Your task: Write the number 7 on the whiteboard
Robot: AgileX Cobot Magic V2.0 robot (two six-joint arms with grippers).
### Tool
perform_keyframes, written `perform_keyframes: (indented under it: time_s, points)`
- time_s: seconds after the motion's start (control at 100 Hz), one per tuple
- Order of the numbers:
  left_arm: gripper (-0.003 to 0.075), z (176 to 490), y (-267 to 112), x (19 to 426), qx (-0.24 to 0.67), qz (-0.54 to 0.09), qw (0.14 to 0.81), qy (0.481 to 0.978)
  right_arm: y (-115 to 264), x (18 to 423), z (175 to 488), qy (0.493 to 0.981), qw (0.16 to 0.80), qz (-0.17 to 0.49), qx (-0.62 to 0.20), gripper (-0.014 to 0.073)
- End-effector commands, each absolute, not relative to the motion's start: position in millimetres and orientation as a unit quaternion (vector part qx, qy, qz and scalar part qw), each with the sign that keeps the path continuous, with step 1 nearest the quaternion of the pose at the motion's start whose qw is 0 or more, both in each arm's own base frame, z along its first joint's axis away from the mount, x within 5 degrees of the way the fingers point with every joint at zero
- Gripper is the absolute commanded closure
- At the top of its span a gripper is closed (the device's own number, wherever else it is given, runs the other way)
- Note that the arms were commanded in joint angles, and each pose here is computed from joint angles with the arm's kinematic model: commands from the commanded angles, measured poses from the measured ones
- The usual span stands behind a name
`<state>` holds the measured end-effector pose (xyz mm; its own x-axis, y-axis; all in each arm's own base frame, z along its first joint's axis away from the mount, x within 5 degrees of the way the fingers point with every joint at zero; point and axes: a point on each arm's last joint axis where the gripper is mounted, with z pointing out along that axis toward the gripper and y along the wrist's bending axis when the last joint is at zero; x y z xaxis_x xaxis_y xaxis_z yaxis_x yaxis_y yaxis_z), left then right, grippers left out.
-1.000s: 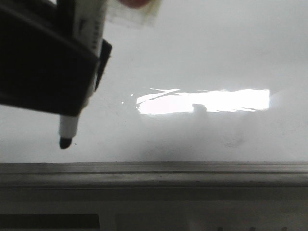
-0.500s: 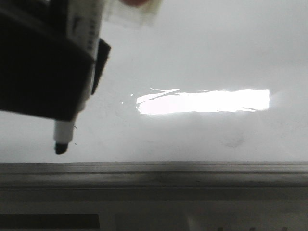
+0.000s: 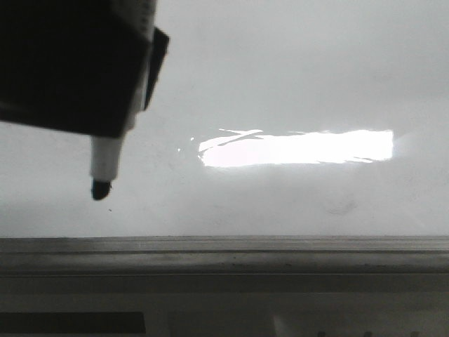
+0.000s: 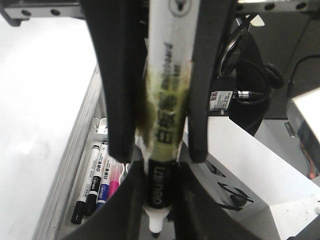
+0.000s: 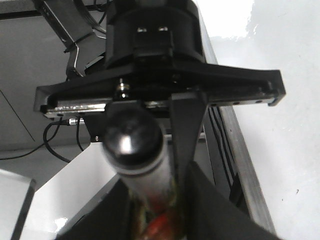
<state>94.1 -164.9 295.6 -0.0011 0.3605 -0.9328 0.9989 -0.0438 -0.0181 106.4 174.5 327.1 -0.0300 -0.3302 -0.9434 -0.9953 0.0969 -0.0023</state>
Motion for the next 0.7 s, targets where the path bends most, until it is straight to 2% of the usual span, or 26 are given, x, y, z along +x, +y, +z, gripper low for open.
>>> perform_keyframes:
  time_s: [0.0, 0.08, 0.13, 0.18, 0.19, 0.2, 0.22, 0.3, 0.37, 0.43, 0.53, 0.69]
  points:
    - [0.074, 312, -167, 93, 0.572, -0.438, 0.408, 0.56, 176, 102, 343, 0.582, 0.436, 0.418, -0.544, 0.0665]
    - [0.0727, 312, -167, 95, 0.564, -0.436, 0.413, 0.567, 176, 101, 343, 0.581, 0.436, 0.419, -0.545, 0.0664]
    - [0.0682, 313, -167, 96, 0.558, -0.436, 0.417, 0.57, 175, 102, 344, 0.583, 0.443, 0.414, -0.541, 0.0657]
    - [0.06, 314, -168, 97, 0.55, -0.44, 0.421, 0.572, 174, 103, 346, 0.585, 0.455, 0.407, -0.534, 0.0646]
    - [0.0554, 314, -168, 97, 0.547, -0.441, 0.422, 0.573, 173, 104, 347, 0.586, 0.459, 0.404, -0.531, 0.0646]
    - [0.0554, 315, -168, 97, 0.546, -0.442, 0.422, 0.573, 173, 104, 347, 0.587, 0.461, 0.403, -0.53, 0.0646]
    - [0.0486, 316, -168, 97, 0.541, -0.445, 0.425, 0.573, 171, 103, 348, 0.587, 0.469, 0.398, -0.526, 0.0646]
    - [0.0306, 320, -166, 97, 0.527, -0.447, 0.435, 0.577, 164, 103, 352, 0.591, 0.498, 0.377, -0.51, 0.0646]
    - [0.0211, 325, -162, 96, 0.503, -0.445, 0.447, 0.591, 156, 101, 355, 0.592, 0.524, 0.361, -0.496, 0.0638]
    - [0.0208, 328, -156, 96, 0.474, -0.438, 0.462, 0.608, 148, 96, 355, 0.587, 0.541, 0.343, -0.494, 0.0635]
    - [0.0241, 336, -140, 87, 0.446, -0.415, 0.509, 0.608, 133, 87, 348, 0.585, 0.567, 0.308, -0.491, 0.0635]
    - [0.0368, 342, -104, 73, 0.363, -0.358, 0.608, 0.609, 106, 83, 332, 0.599, 0.629, 0.235, -0.436, 0.0635]
